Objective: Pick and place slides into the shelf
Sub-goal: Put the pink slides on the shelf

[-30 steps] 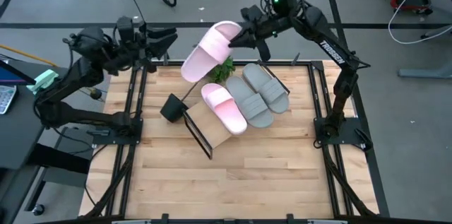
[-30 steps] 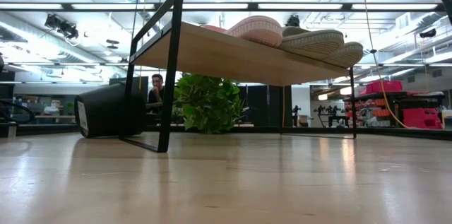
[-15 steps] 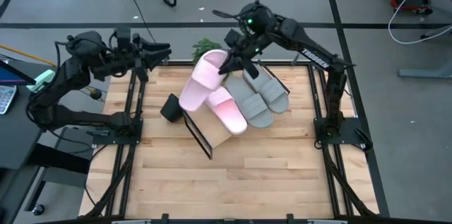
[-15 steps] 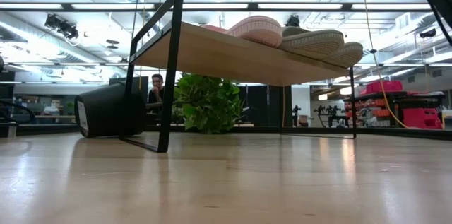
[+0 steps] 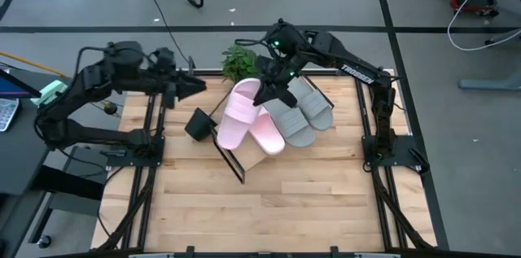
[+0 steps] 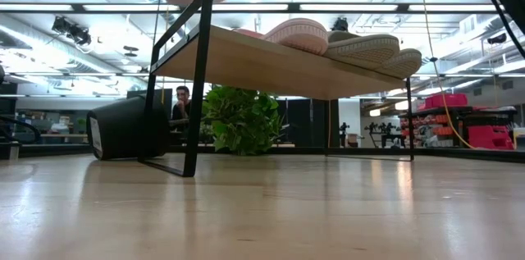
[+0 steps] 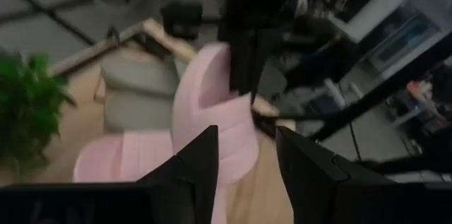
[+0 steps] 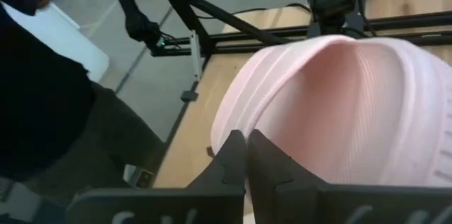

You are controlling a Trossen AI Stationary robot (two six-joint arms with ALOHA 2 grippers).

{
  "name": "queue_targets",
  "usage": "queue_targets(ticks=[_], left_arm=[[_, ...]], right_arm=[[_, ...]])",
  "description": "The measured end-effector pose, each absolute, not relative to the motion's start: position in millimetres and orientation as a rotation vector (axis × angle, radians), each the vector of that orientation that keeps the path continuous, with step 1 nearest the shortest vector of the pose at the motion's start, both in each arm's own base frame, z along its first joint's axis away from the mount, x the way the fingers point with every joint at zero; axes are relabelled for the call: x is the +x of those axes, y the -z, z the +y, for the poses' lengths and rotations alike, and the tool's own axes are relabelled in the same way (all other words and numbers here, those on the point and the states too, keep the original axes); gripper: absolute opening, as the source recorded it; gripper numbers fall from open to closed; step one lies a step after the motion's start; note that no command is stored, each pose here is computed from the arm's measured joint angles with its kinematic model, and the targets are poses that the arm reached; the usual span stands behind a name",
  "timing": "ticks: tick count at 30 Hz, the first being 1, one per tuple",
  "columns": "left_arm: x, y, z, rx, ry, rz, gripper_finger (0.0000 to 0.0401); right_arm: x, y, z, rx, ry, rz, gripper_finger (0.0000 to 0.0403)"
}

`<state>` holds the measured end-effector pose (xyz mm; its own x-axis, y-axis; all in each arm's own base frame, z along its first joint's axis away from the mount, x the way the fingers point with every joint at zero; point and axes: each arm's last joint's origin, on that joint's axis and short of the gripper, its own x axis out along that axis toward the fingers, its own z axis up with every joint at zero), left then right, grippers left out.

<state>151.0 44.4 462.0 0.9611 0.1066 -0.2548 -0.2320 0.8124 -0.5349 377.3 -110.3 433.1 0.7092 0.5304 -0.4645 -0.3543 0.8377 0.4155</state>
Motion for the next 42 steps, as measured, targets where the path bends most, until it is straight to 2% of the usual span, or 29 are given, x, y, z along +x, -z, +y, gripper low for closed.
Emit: queue_targets(ticks=[6,14,28,42], left_arm=[[175.1,-441.8,56.3,-0.602,-0.218,0.378,0.0166],[205.0,-429.6,74.2,-0.670,-0.082,0.431,0.0187],[202.8,-433.1,82.1,-0.749,-0.149,0.377,0.0189],[209.8,-438.0,85.1,-0.765,-0.133,0.310,0.0213]], right_arm=[[379.8,-432.4,-99.2,0.282,-0.529,0.615,0.0002],[380.0,-432.7,-97.7,0.219,-0.559,0.593,0.0001],[379.3,-436.9,-102.1,0.059,-0.602,0.508,0.0001],[382.0,-433.2,-94.8,-0.042,-0.521,0.563,0.0000]])
